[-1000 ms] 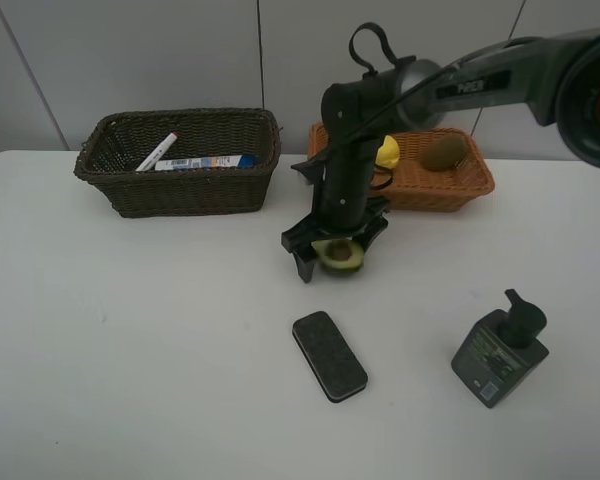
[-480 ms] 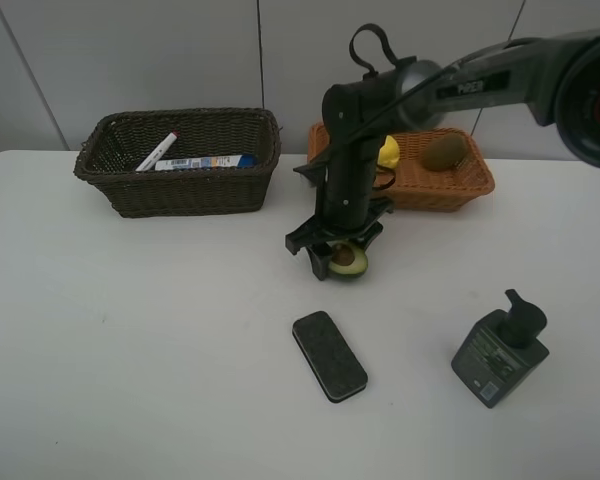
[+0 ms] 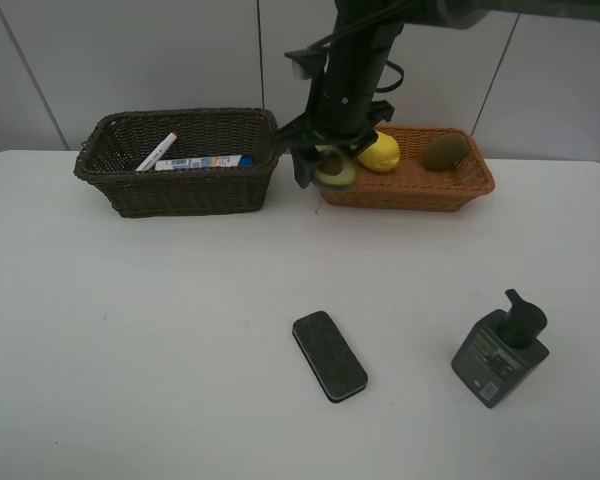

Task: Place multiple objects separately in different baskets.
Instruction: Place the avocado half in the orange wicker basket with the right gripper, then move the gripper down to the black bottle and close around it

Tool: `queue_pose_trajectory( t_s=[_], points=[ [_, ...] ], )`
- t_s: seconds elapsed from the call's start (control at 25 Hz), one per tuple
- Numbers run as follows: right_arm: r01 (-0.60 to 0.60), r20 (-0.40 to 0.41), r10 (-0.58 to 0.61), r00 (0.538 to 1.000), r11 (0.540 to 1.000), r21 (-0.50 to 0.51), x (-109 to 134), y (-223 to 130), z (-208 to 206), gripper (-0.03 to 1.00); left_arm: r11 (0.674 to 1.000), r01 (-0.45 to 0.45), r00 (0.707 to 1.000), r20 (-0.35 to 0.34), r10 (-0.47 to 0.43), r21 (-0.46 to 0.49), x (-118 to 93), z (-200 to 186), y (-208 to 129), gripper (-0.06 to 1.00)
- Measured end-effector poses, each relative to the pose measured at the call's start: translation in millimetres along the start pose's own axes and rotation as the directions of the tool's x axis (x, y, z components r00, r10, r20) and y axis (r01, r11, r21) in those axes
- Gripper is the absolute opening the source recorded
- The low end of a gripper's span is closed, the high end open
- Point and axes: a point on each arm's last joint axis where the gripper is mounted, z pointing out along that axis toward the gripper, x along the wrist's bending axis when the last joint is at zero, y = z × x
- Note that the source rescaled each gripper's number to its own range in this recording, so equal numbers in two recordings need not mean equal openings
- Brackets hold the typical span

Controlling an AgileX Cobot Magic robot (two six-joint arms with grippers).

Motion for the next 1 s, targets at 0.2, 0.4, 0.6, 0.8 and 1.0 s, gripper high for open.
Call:
queue_pose_trajectory(
  t_s=[0.2, 0.4, 0.6, 0.8, 1.0],
  points=[
    [-0.029, 0.104, 0.047, 0.993, 0.984, -0.175, -54.5, 19.1, -5.3, 0.38, 1.000, 0.000, 1.000, 0.000, 0.000, 0.000, 0.0, 0.0, 0.0, 1.00],
    [-0.146, 0.141, 0.178, 0.974, 0.966, -0.215, -128.2, 12.7, 23.7, 0.38, 1.000, 0.000, 1.000, 0.000, 0.000, 0.000, 0.0, 0.0, 0.0, 1.00],
    [-0.256, 0.123, 0.287, 0.950, 0.941, -0.221, -171.1, -0.1, 34.3, 0.59, 1.000, 0.000, 1.000, 0.000, 0.000, 0.000, 0.0, 0.0, 0.0, 1.00],
    [-0.339, 0.112, 0.359, 0.926, 0.926, -0.169, -185.5, -11.4, 34.7, 0.96, 1.000, 0.000, 1.000, 0.000, 0.000, 0.000, 0.0, 0.0, 0.0, 1.00],
    [-0.368, 0.111, 0.370, 0.922, 0.929, -0.041, -181.6, -23.7, 23.8, 0.98, 1.000, 0.000, 1.000, 0.000, 0.000, 0.000, 0.0, 0.0, 0.0, 1.00]
  ],
)
